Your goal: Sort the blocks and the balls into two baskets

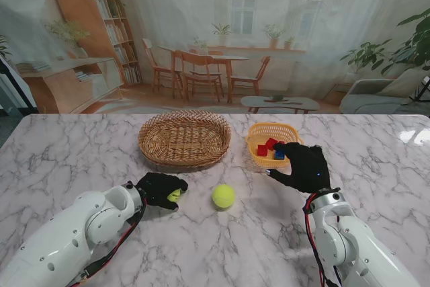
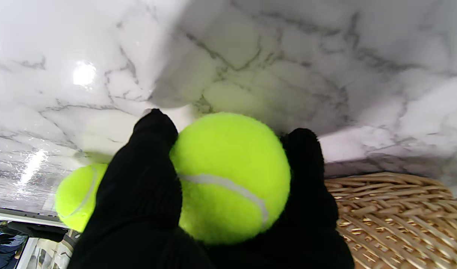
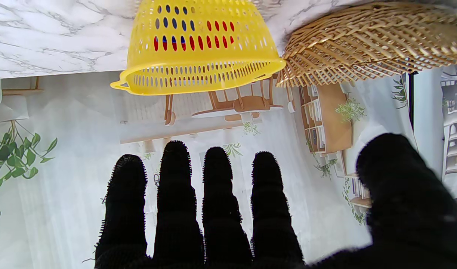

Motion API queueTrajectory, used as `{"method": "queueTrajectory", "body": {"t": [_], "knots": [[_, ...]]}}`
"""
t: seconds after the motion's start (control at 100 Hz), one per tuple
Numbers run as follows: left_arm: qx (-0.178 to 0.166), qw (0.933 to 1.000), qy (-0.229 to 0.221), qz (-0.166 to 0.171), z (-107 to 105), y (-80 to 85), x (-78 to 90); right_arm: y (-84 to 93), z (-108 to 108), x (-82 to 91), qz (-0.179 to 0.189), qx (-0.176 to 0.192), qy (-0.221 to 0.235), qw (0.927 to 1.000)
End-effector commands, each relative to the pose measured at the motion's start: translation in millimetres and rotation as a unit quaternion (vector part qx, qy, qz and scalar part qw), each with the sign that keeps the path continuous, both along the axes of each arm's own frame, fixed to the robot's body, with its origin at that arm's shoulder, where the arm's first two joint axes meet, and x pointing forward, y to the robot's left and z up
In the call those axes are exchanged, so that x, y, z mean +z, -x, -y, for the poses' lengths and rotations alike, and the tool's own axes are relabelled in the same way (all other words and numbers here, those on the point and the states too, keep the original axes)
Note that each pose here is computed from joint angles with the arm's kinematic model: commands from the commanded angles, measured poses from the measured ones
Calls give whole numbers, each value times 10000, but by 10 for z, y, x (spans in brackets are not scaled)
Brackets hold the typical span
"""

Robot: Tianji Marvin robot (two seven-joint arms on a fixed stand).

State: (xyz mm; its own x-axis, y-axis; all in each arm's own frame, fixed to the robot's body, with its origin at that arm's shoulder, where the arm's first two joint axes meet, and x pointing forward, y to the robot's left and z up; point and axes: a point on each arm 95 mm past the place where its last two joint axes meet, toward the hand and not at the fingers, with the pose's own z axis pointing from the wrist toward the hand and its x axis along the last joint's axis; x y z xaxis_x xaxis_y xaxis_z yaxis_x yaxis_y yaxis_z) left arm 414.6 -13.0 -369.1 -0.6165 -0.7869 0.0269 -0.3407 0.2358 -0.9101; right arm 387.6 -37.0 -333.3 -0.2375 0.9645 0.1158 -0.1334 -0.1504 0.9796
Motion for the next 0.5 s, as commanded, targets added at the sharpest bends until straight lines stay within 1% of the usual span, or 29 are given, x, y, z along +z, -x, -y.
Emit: {"method": "queueTrajectory", "body": {"t": [0.0, 0.16, 0.36, 0.49], "knots": [[-136, 9998, -63, -103, 17, 62, -24, 5, -1, -15, -28, -21, 26, 10000], [-335, 9994, -126, 6, -10, 60, 157, 10, -6, -16, -63, -43, 4, 10000], [-497, 9982, -26, 340, -21, 75, 429, 12, -6, -14, -64, -44, -16, 10000], [-555, 9970, 43, 541, -5, 38, 609, 14, -8, -15, -79, -52, -34, 9999]]}}
